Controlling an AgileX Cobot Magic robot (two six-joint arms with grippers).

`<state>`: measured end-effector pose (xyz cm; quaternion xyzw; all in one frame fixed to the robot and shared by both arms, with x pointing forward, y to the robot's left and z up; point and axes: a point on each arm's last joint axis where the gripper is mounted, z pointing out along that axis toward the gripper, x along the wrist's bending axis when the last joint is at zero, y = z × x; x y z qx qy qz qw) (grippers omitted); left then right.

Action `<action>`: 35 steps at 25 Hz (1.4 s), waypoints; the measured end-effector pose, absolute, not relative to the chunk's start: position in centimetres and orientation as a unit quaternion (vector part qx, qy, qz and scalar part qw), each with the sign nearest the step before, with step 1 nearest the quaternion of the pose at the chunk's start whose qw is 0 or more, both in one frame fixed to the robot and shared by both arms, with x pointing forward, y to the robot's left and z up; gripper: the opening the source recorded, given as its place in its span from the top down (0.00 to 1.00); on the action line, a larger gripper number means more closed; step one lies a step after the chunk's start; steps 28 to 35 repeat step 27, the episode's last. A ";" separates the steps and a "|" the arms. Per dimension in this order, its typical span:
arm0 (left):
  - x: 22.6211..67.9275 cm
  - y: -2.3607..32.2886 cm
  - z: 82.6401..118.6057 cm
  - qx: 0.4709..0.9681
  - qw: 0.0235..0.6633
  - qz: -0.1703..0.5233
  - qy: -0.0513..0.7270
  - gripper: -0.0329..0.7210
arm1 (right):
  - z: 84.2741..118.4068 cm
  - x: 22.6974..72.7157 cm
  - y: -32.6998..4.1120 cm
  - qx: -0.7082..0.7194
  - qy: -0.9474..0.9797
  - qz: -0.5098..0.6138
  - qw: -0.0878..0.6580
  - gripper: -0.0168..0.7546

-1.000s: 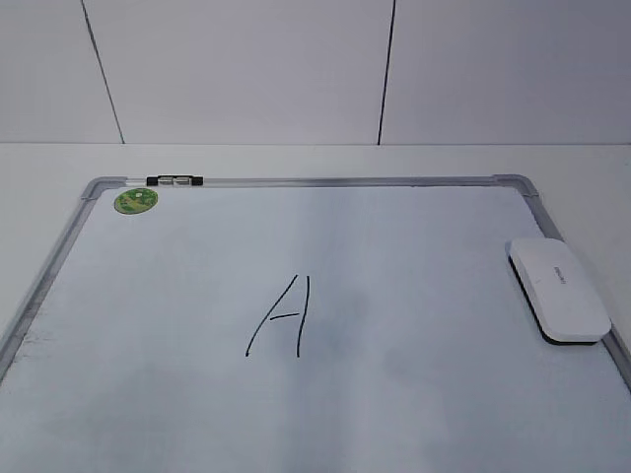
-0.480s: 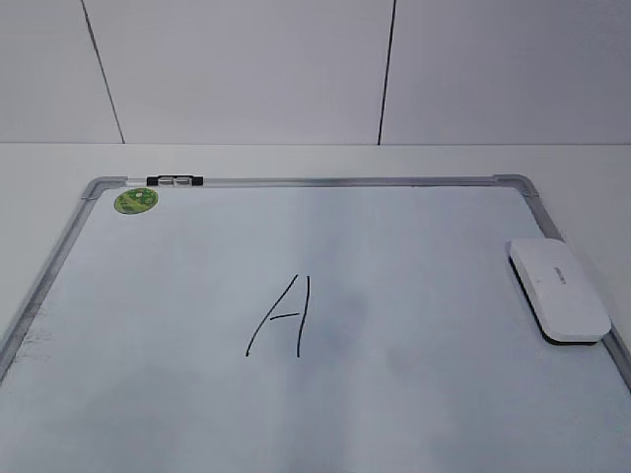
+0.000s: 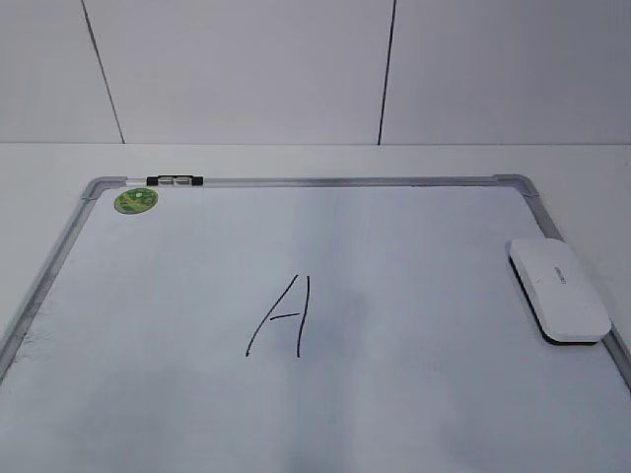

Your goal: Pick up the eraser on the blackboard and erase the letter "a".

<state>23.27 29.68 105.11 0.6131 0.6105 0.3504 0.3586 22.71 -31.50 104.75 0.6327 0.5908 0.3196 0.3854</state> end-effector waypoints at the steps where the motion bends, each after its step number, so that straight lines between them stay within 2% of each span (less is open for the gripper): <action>1: 23.3 29.7 105.1 0.611 0.357 0.352 0.613 0.55 | 104.8 22.7 -31.5 0.635 0.589 0.318 0.386 0.28; 35: 23.3 29.7 105.1 0.604 0.354 0.355 0.619 0.55 | 104.8 22.6 -31.4 0.645 0.578 0.312 0.392 0.28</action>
